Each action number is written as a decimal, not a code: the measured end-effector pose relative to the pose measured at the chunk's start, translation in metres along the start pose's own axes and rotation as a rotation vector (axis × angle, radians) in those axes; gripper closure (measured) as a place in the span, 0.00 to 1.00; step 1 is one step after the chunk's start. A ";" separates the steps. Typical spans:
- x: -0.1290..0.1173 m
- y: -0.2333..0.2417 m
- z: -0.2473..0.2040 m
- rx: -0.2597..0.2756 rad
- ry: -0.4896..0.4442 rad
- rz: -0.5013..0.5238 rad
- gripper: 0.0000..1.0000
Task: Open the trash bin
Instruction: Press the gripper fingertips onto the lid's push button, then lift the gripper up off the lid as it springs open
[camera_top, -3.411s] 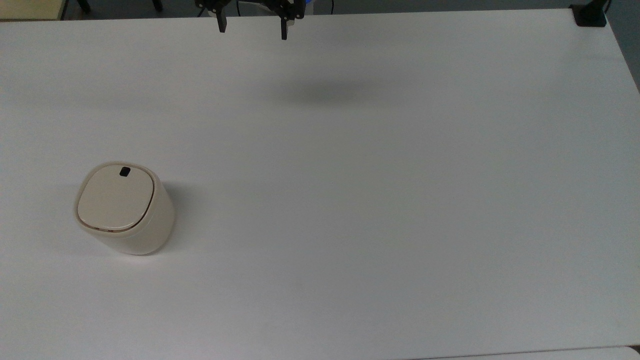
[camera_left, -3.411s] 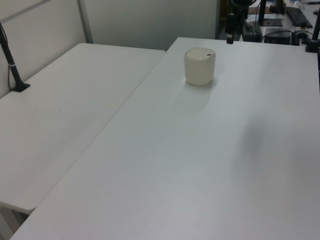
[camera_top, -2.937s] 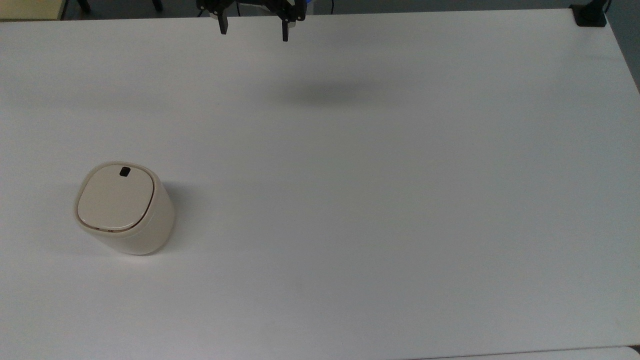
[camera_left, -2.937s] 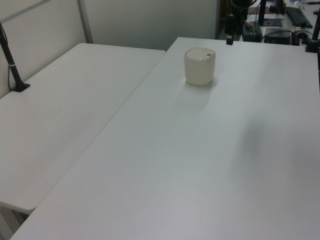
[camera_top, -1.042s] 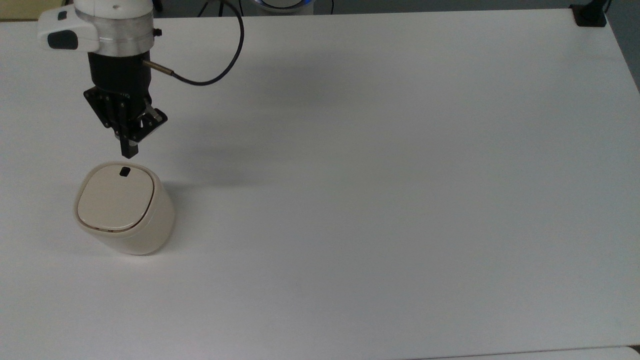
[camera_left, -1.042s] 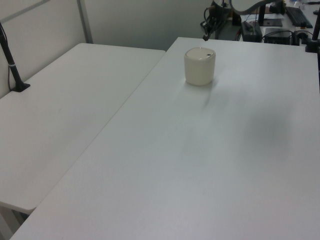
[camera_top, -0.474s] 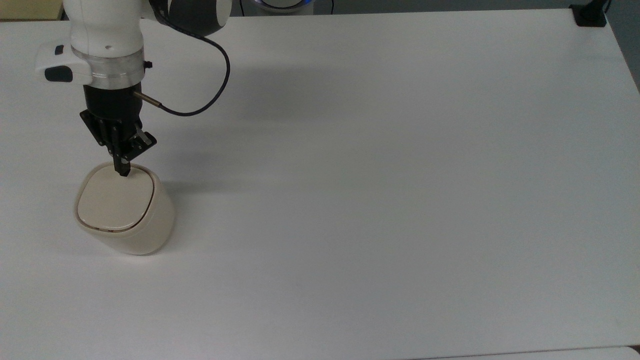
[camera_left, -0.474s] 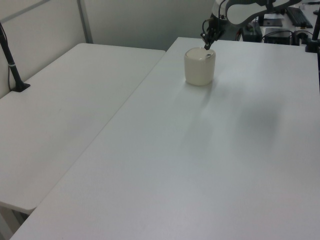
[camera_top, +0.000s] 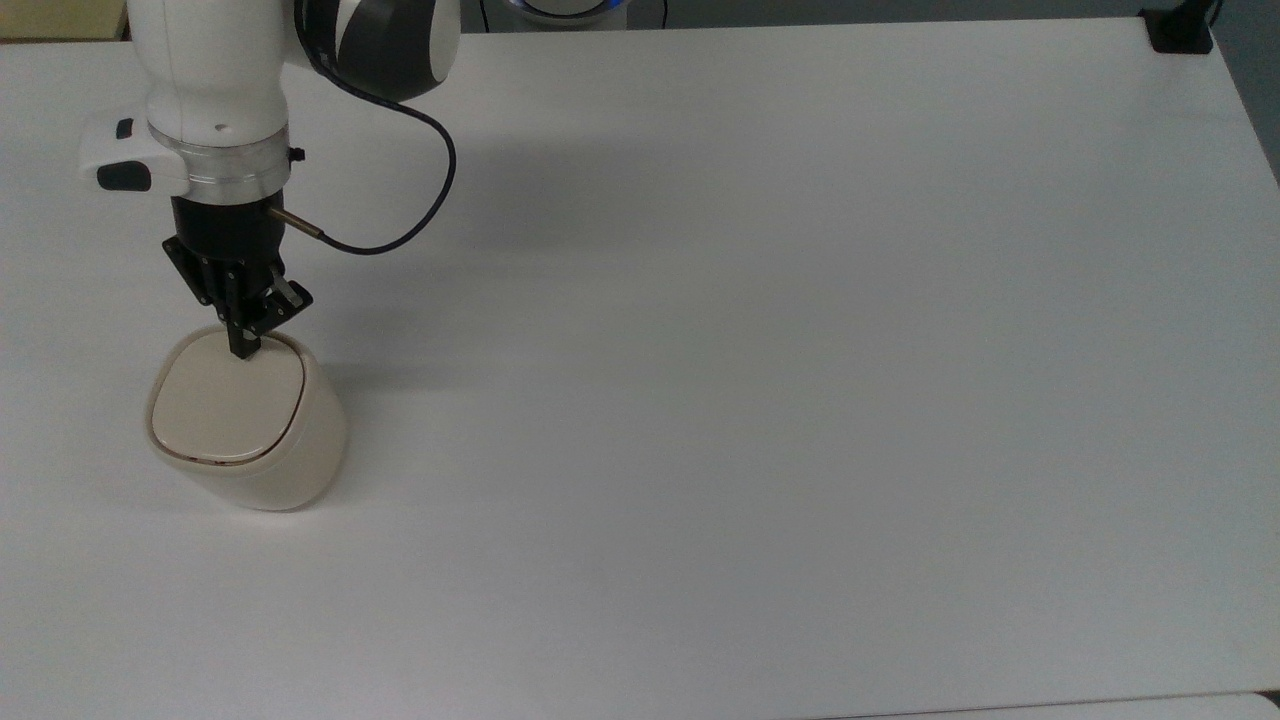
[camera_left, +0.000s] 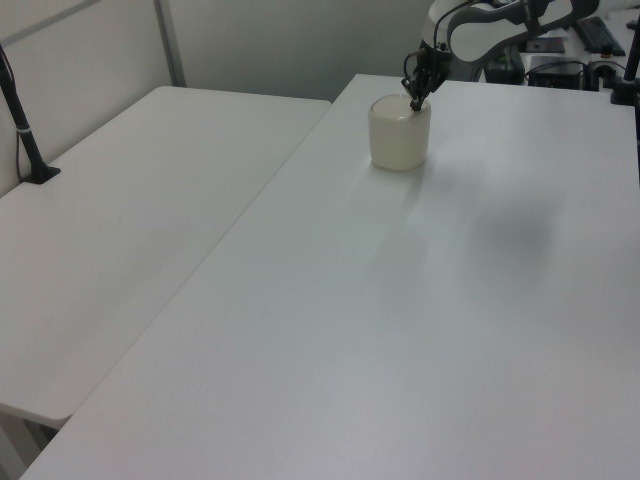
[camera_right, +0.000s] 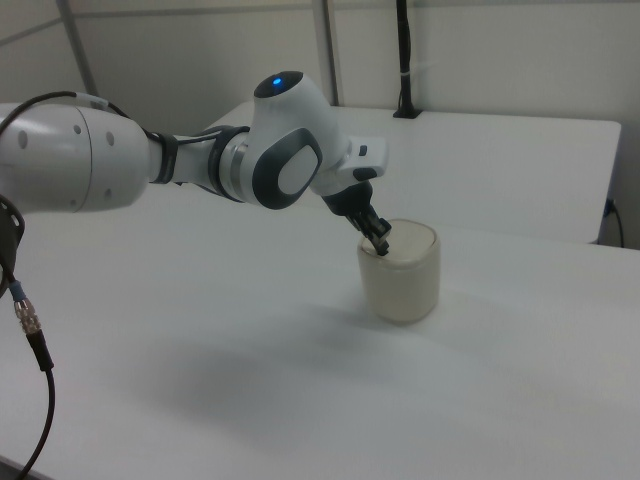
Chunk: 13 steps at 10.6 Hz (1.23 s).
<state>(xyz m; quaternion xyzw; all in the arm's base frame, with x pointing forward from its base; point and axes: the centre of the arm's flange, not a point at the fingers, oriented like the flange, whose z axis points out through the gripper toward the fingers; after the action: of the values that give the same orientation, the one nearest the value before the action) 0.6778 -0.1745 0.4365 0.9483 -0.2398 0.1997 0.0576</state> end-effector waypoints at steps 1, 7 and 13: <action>0.000 0.000 0.001 -0.005 0.005 -0.002 0.99; -0.001 -0.004 0.004 -0.039 0.021 -0.040 0.99; 0.019 0.020 -0.079 0.055 0.070 0.139 0.99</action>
<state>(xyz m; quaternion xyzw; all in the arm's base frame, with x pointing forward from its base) 0.6562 -0.1841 0.5164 0.9230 -0.2976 0.2427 0.0258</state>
